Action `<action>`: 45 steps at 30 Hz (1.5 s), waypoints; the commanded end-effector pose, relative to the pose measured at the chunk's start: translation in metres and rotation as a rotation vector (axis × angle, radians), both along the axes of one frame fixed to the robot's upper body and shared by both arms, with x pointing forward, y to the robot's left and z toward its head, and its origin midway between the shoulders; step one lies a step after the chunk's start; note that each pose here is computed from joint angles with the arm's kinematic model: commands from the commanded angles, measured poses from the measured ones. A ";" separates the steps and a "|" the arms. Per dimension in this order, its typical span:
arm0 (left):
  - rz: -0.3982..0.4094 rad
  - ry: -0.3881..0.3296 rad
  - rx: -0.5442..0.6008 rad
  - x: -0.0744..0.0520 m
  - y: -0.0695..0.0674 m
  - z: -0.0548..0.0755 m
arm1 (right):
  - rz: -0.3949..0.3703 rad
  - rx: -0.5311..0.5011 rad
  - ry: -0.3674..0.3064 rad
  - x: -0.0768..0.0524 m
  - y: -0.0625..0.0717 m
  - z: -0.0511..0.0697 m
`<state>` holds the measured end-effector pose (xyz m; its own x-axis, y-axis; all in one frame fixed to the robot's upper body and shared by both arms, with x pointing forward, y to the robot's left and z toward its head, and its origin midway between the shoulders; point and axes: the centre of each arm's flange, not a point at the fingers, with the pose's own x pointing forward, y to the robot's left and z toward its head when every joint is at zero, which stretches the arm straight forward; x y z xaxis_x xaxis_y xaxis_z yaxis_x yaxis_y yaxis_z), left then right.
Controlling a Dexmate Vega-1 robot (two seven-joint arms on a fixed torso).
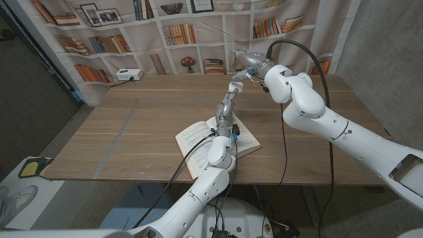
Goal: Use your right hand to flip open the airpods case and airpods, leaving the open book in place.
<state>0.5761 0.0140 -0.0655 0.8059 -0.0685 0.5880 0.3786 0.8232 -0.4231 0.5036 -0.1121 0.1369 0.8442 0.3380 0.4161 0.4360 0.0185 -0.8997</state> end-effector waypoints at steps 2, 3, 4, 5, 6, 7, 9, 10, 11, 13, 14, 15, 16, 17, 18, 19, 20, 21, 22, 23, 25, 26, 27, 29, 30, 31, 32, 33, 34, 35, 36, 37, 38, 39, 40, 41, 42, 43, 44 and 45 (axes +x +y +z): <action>0.008 0.013 0.003 -0.001 0.002 -0.001 | -0.011 -0.016 0.024 -0.003 0.002 0.000; 0.010 0.013 0.004 -0.002 0.002 -0.001 | -0.015 -0.021 0.020 -0.003 0.002 0.000; 0.009 0.010 0.003 -0.002 0.002 -0.001 | -0.016 -0.022 0.022 -0.003 0.002 0.000; 0.007 0.009 0.001 -0.002 0.002 -0.001 | -0.018 -0.021 0.025 -0.003 0.002 0.000; 0.012 0.011 0.002 -0.002 0.002 -0.001 | -0.020 -0.024 0.024 -0.003 0.002 0.000; 0.025 0.011 0.004 -0.003 0.003 -0.001 | -0.022 -0.025 0.027 -0.003 0.002 0.000; 0.035 0.007 0.011 -0.003 0.003 -0.001 | -0.024 -0.029 0.027 -0.003 0.003 0.000; 0.029 0.009 0.005 -0.003 0.003 -0.001 | -0.025 -0.028 0.028 -0.003 0.003 0.000; 0.026 0.007 0.004 -0.003 0.003 -0.001 | -0.027 -0.031 0.027 -0.003 0.003 -0.001; 0.027 0.003 0.008 -0.003 0.003 0.000 | -0.029 -0.034 0.032 -0.002 0.004 -0.001; 0.025 0.003 0.006 -0.003 0.003 0.000 | -0.029 -0.035 0.030 -0.002 0.005 -0.001; 0.023 0.003 0.007 -0.003 0.003 0.000 | -0.030 -0.033 0.030 -0.002 0.005 -0.001; 0.021 0.003 0.008 -0.003 0.003 0.000 | -0.030 -0.033 0.027 -0.002 0.005 -0.002; 0.027 0.009 0.005 -0.003 0.004 0.000 | -0.028 -0.034 0.029 -0.002 0.006 -0.002; 0.031 0.011 0.003 -0.004 0.004 0.000 | -0.030 -0.033 0.027 -0.003 0.006 -0.002; 0.029 0.009 0.003 -0.004 0.004 0.000 | -0.031 -0.034 0.024 -0.003 0.006 -0.002; 0.029 0.008 0.003 -0.004 0.005 0.000 | -0.031 -0.033 0.024 -0.003 0.006 -0.003; 0.029 0.007 0.002 -0.004 0.005 0.001 | -0.032 -0.034 0.025 -0.003 0.006 -0.003; 0.028 0.004 0.002 -0.004 0.005 0.001 | -0.032 -0.035 0.024 -0.003 0.006 -0.003; 0.026 0.003 0.002 -0.004 0.005 0.001 | -0.032 -0.033 0.024 -0.003 0.006 -0.003; 0.023 0.002 0.003 -0.005 0.005 0.002 | -0.033 -0.035 0.021 -0.003 0.006 -0.004; 0.024 0.003 0.004 -0.005 0.004 0.001 | -0.033 -0.036 0.021 -0.004 0.006 -0.004; 0.022 0.003 0.002 -0.005 0.004 0.001 | -0.029 -0.032 0.024 -0.004 0.006 -0.004; 0.018 0.008 -0.001 -0.005 0.004 0.000 | -0.031 -0.024 0.010 -0.005 0.006 -0.005; 0.018 0.006 0.000 -0.005 0.004 0.000 | -0.031 -0.022 0.014 -0.005 0.006 -0.005; 0.019 0.007 0.000 -0.005 0.004 0.000 | -0.032 -0.019 0.011 -0.005 0.005 -0.005; 0.018 0.006 -0.001 -0.005 0.004 0.000 | -0.030 -0.016 0.010 -0.005 0.005 -0.006; 0.017 0.005 0.000 -0.005 0.004 0.000 | -0.031 -0.020 0.014 -0.005 0.005 -0.006; 0.019 0.005 0.002 -0.005 0.004 0.000 | -0.032 -0.019 0.012 -0.005 0.005 -0.006; 0.018 0.004 0.002 -0.006 0.004 0.000 | -0.032 -0.019 0.010 -0.006 0.006 -0.007; 0.015 0.004 0.000 -0.006 0.004 0.000 | -0.033 -0.019 0.013 -0.006 0.006 -0.007; 0.016 0.003 0.002 -0.006 0.004 0.000 | -0.034 -0.017 0.011 -0.006 0.006 -0.007; 0.014 0.002 0.001 -0.006 0.004 0.000 | -0.034 -0.018 0.011 -0.006 0.006 -0.007; 0.013 0.002 0.000 -0.006 0.004 0.000 | -0.034 -0.017 0.011 -0.006 0.006 -0.007; 0.014 0.002 0.002 -0.006 0.004 0.000 | -0.036 -0.017 0.009 -0.006 0.006 -0.008; 0.012 0.001 0.002 -0.006 0.004 0.000 | -0.036 -0.021 0.016 -0.006 0.006 -0.008; 0.013 0.001 0.001 -0.006 0.004 0.000 | -0.037 -0.023 0.020 -0.006 0.006 -0.008; 0.015 0.001 0.000 -0.006 0.005 0.000 | -0.039 -0.024 0.019 -0.005 0.006 -0.009; 0.014 0.001 0.000 -0.006 0.005 0.000 | -0.039 -0.028 0.020 -0.005 0.006 -0.010; 0.014 0.000 0.001 -0.007 0.005 -0.001 | -0.039 -0.029 0.022 -0.005 0.007 -0.010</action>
